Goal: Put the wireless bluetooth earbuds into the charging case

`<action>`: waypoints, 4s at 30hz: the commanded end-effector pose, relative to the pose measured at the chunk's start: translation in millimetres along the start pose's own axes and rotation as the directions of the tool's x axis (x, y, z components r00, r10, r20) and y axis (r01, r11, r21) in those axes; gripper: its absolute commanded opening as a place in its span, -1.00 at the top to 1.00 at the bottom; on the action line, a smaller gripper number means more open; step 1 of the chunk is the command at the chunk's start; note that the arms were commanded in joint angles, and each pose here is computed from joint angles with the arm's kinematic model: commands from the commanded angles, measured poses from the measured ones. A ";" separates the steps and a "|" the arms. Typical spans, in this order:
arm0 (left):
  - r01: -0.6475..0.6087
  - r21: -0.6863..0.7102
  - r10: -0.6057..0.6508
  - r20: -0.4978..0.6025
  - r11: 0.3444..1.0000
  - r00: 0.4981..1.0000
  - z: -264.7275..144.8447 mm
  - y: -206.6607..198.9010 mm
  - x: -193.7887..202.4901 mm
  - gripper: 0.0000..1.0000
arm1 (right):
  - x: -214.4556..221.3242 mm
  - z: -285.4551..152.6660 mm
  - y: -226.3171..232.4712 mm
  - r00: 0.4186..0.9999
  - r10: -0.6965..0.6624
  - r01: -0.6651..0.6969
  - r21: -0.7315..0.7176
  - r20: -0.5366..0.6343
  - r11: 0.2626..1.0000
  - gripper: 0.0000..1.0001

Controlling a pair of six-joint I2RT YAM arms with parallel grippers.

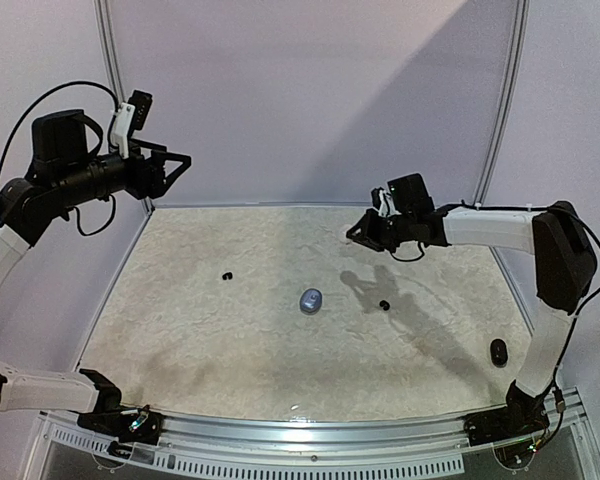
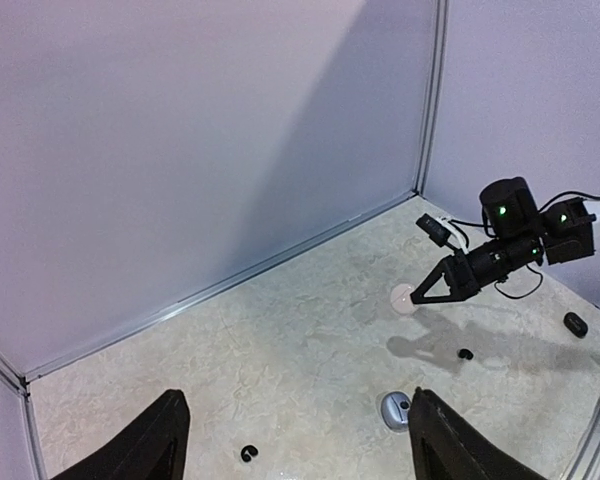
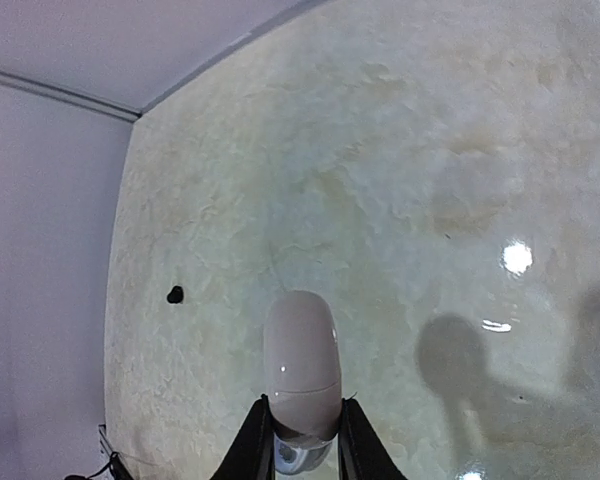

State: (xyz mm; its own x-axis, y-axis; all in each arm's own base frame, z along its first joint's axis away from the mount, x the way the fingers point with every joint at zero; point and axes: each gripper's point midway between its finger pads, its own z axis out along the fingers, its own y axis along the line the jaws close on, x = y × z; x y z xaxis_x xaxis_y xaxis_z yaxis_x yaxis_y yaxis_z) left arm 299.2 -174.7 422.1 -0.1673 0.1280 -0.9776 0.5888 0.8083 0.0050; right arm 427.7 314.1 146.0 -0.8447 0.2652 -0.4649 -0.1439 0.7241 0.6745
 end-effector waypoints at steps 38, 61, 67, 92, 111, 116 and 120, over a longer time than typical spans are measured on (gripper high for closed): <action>0.045 -0.057 -0.044 0.014 0.997 0.999 -18.0 6.6 25.3 -0.82 | -22.8 -139.4 -138.0 0.984 -0.104 0.179 0.808 -0.145 0.561 -0.98; 0.004 -0.074 0.004 0.102 0.997 0.995 -45.8 3.0 34.4 -0.83 | 141.6 -283.9 -292.5 0.855 0.422 -0.403 0.898 0.301 0.176 -0.98; -0.006 -0.079 0.015 0.112 0.997 0.994 -49.3 3.1 32.9 -0.84 | 159.6 -256.7 -305.2 0.839 0.486 -0.401 0.880 0.243 0.253 -0.98; -0.030 -0.068 0.038 0.111 0.997 0.993 -43.9 1.7 35.8 -0.86 | 174.9 -243.7 -277.3 0.848 0.531 -0.237 0.894 -0.001 0.380 -0.70; -0.046 -0.042 0.051 0.111 0.998 0.993 -42.6 -3.2 40.4 -0.86 | 183.4 -258.9 -281.7 0.774 0.578 -0.488 0.827 0.260 0.280 -0.98; -0.052 -0.047 0.057 0.110 0.998 0.992 -43.3 -2.5 40.3 -0.87 | 190.1 -252.7 -285.2 0.755 0.597 -0.510 0.816 0.272 0.273 -0.98; -0.054 -0.045 0.058 0.107 0.998 0.993 -42.0 -2.6 40.2 -0.87 | 196.7 -241.9 -286.1 0.734 0.626 -0.534 0.794 0.265 0.291 -0.96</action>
State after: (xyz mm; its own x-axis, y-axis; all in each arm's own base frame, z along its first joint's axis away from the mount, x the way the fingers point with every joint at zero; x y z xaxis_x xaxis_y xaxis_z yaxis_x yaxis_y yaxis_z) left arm 256.8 -146.9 391.9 -0.0590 0.1067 -0.9925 0.5554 0.8297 0.0562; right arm 176.1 -3.8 12.5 -0.6043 0.7900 -0.1038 0.7966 0.6013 -0.0618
